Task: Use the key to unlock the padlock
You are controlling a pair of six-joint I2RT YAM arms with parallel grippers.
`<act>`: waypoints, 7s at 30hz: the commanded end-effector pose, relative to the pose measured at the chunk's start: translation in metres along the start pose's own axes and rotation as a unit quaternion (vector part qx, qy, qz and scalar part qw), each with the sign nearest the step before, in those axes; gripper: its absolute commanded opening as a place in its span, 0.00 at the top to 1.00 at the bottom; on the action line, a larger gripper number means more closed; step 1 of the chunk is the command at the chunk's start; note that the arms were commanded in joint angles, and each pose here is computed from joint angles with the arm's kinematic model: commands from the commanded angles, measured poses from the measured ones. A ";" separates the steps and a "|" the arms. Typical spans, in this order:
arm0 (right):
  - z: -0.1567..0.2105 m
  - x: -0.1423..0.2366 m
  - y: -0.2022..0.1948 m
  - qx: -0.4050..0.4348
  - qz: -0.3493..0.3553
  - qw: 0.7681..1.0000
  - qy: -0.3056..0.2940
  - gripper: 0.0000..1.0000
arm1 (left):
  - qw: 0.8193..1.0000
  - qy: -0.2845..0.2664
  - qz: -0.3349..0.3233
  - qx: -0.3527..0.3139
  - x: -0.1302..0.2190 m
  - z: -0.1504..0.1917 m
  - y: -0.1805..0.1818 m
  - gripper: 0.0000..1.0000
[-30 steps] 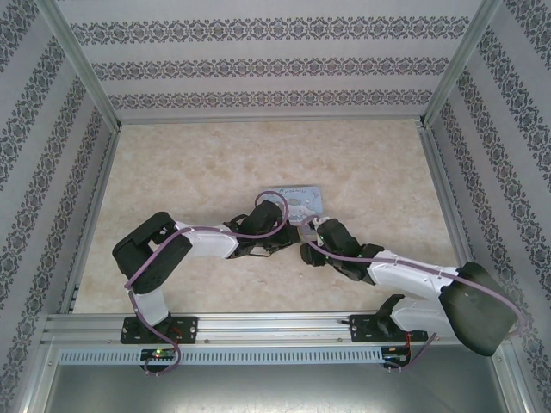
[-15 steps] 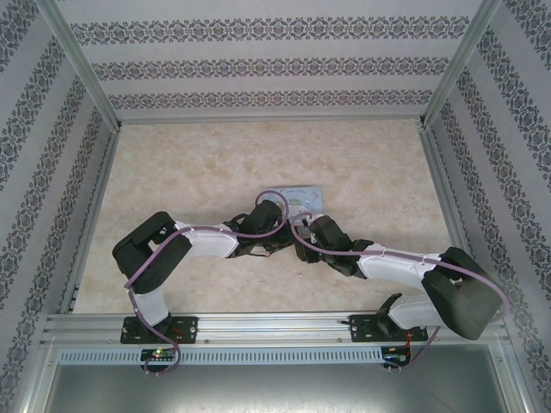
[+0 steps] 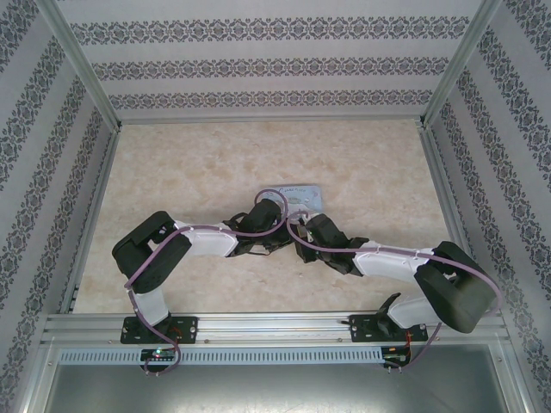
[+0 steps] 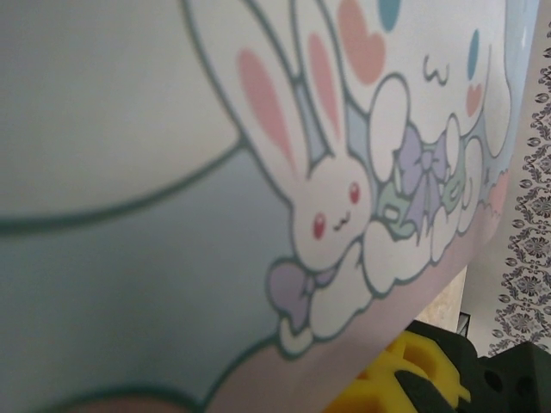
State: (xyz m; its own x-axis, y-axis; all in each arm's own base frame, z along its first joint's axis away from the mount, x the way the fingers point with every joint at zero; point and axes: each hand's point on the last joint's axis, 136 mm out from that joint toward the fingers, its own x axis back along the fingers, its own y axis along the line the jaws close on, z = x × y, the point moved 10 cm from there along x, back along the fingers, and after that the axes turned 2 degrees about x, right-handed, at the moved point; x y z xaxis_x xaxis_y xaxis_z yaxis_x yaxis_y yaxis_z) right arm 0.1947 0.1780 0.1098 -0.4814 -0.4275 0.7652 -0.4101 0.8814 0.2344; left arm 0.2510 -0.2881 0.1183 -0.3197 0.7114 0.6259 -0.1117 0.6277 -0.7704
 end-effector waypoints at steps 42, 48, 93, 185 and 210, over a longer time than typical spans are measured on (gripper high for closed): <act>-0.037 0.029 -0.026 -0.195 -0.150 0.966 -0.082 0.48 | 0.998 0.002 0.003 -0.063 0.059 0.007 -0.012 0.18; -0.061 0.018 -0.026 -0.189 -0.149 0.967 -0.082 0.48 | 0.998 -0.046 -0.014 -0.047 0.085 -0.009 -0.008 0.10; -0.020 -0.030 -0.043 -0.183 -0.188 0.964 -0.040 0.92 | 0.993 -0.095 -0.061 -0.030 0.103 -0.067 0.001 0.04; 0.037 0.048 -0.160 -0.578 -0.022 0.803 -0.146 0.62 | 0.944 -0.041 -0.265 -0.190 0.063 -0.061 -0.033 0.00; -0.073 0.178 -0.177 -0.365 0.261 0.848 -0.281 0.02 | 0.815 -0.425 -0.316 -0.234 0.272 -0.083 -0.008 0.00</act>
State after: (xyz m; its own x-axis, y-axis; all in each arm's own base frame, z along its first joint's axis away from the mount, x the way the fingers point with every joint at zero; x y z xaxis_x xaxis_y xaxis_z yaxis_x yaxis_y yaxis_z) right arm 0.2375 -0.0307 0.2498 -0.8538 0.0474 0.5184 0.3895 0.7189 0.5757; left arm 0.2424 -0.0874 0.2959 -0.8272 -0.0312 0.5610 -0.1548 0.9725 -0.1742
